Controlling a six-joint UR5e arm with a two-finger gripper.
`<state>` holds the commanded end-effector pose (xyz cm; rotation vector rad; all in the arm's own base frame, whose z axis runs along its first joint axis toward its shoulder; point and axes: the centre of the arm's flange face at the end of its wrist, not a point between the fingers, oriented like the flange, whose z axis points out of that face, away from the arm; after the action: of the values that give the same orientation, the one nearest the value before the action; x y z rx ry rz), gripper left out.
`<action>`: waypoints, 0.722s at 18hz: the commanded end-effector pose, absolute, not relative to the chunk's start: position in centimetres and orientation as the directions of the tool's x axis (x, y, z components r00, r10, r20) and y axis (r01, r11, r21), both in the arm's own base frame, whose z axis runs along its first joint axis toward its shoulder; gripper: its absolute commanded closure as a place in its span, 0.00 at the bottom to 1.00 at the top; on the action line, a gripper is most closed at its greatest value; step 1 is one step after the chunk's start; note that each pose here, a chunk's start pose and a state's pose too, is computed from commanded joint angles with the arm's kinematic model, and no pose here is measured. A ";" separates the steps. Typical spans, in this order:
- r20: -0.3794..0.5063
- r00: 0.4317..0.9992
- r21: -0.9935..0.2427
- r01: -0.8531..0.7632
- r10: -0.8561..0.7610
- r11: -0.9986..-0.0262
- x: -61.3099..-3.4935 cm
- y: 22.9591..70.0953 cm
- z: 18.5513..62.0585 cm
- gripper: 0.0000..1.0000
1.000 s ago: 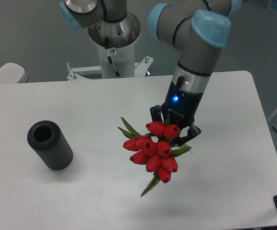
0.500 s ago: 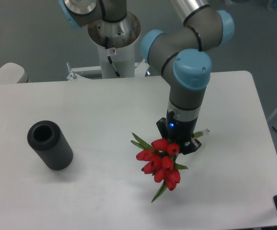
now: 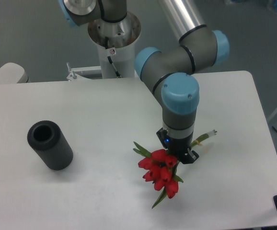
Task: Pick up the flowers from the vase
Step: 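Carry the tulip bunch away from the vase and hold it above the table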
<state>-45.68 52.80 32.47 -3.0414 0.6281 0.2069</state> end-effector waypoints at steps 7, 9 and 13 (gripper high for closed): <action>-0.141 0.898 0.008 -0.420 -0.417 -0.907 -47.3 53.3 32.0 1.00; -0.140 0.899 0.007 -0.418 -0.415 -0.909 -47.5 53.2 31.9 1.00; -0.137 0.900 0.009 -0.418 -0.415 -0.909 -47.4 53.2 31.8 1.00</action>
<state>-47.44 53.15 31.78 -3.0417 0.6666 0.2125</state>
